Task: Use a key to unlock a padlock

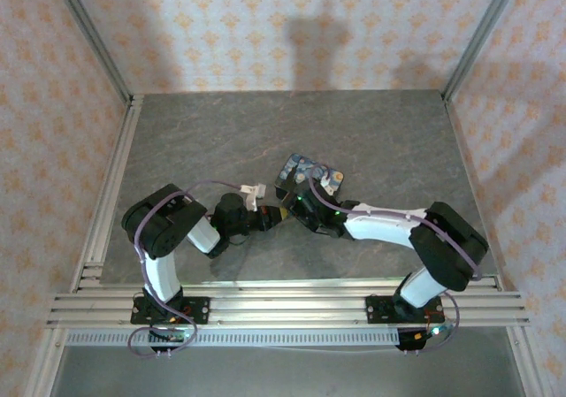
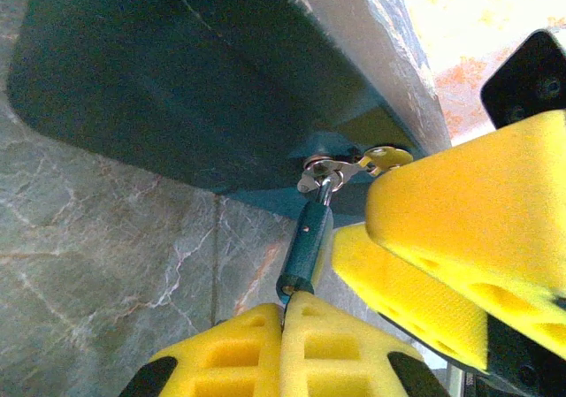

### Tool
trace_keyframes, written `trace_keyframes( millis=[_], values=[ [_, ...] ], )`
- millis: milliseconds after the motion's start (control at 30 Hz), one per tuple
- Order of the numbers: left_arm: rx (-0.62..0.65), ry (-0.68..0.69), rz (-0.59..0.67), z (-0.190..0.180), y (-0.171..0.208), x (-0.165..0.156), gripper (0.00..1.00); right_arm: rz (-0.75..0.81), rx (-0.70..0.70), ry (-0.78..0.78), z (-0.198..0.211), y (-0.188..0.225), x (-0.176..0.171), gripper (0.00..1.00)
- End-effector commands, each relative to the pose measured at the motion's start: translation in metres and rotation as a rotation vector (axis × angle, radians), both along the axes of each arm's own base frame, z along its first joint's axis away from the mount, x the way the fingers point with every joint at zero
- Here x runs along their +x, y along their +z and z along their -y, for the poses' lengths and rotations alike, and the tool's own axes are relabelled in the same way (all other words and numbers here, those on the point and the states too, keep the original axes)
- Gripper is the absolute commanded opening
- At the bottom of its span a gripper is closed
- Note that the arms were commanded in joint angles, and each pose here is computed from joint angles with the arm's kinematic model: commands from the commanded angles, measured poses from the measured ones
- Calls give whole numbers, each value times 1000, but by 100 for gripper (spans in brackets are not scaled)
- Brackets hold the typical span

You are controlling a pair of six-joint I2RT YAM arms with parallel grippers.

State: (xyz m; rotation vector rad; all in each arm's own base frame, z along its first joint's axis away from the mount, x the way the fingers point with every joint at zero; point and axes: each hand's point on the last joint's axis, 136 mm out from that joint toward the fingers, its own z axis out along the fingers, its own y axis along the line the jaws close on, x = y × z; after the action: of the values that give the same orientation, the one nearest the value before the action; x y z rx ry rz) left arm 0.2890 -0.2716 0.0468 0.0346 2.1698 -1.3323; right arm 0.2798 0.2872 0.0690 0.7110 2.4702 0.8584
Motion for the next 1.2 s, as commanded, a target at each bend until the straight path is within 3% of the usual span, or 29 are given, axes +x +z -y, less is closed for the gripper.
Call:
trace_keyframes(
  millis=[0, 567, 967, 1167],
  values=[
    [15, 21, -1, -4, 0, -2, 0, 10, 0, -31, -2, -2, 4, 51],
    [8, 9, -8, 1, 1, -5, 0, -23, -24, -45, -8, -13, 10, 46],
    [29, -7, 0, 0, 1, -11, 0, -13, -79, -43, -2, -8, 12, 16],
    [85, -34, 71, 0, 0, -15, 0, -15, -91, -26, 0, 4, 12, 0]
  ],
)
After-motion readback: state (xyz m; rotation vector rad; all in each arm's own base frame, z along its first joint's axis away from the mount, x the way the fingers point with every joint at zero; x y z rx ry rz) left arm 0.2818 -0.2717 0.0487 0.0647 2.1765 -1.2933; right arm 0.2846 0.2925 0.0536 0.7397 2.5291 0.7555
